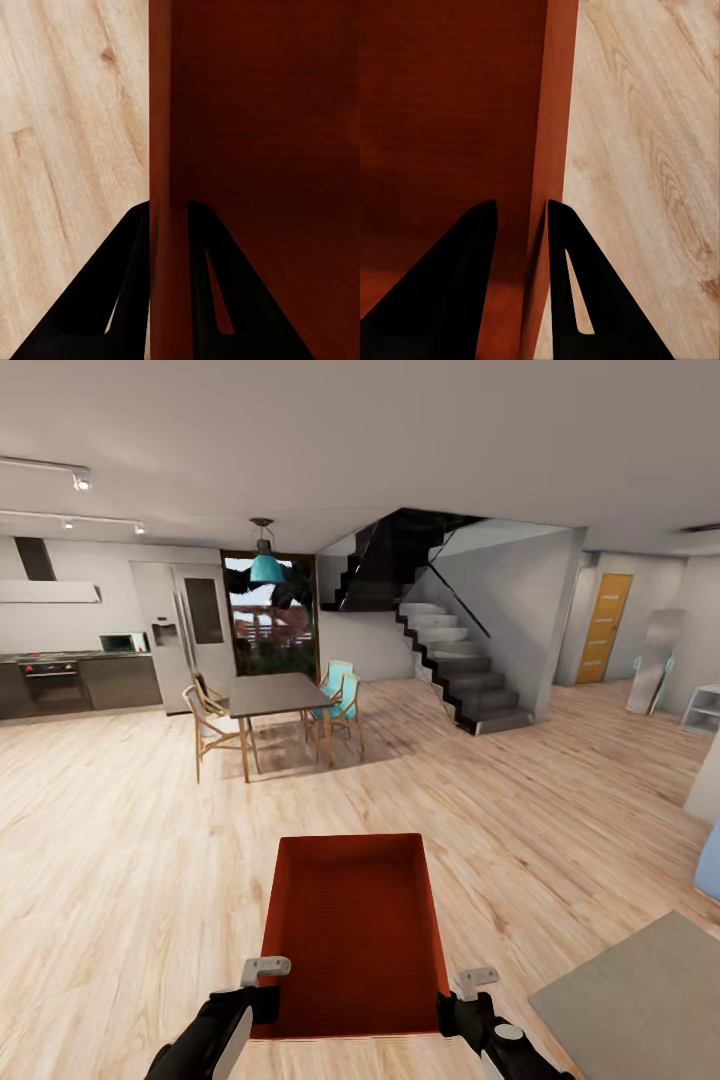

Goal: Move the two storage containers from the living room to the garage. In the garage, place one container on the floor and stack the other container on top of it (either order is fine).

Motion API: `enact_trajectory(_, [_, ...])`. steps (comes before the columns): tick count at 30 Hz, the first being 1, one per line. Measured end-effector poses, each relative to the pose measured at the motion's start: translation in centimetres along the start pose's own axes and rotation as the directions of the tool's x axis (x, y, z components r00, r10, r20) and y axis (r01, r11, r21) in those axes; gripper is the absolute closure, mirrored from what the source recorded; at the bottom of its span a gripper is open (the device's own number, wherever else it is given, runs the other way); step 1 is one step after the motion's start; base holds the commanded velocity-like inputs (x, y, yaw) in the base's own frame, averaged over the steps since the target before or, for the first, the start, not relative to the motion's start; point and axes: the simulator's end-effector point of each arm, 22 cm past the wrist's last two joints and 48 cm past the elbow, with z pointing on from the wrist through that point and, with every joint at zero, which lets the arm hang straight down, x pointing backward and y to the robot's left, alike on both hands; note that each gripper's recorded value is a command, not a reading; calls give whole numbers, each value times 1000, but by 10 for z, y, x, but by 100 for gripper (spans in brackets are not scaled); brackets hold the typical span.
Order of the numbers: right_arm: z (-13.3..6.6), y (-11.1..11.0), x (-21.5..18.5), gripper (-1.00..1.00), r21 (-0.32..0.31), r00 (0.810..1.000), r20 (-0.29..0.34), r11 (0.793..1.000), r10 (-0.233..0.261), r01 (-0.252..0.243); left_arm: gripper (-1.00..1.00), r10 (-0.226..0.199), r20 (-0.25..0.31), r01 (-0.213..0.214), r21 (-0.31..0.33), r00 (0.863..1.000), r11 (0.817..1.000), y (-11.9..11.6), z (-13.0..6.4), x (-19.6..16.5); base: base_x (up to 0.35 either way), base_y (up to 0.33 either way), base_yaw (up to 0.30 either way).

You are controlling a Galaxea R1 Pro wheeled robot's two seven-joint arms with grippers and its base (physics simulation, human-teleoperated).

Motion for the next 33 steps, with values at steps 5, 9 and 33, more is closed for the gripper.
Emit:
enact_trajectory(5, [0, 0, 0, 100, 0, 1000, 0, 1000, 0, 0, 100, 0, 0, 0, 0, 1000, 1000, 0, 0, 0, 325, 0, 0])
enact_trajectory(9, [0, 0, 0, 100, 0, 1000, 0, 1000, 0, 0, 100, 0, 0, 0, 0, 1000, 1000, 0, 0, 0, 325, 0, 0])
enact_trajectory(33, [0, 0, 0, 100, 0, 1000, 0, 1000, 1, -1, 100, 0, 0, 0, 0, 1000, 1000, 0, 0, 0, 325, 0, 0])
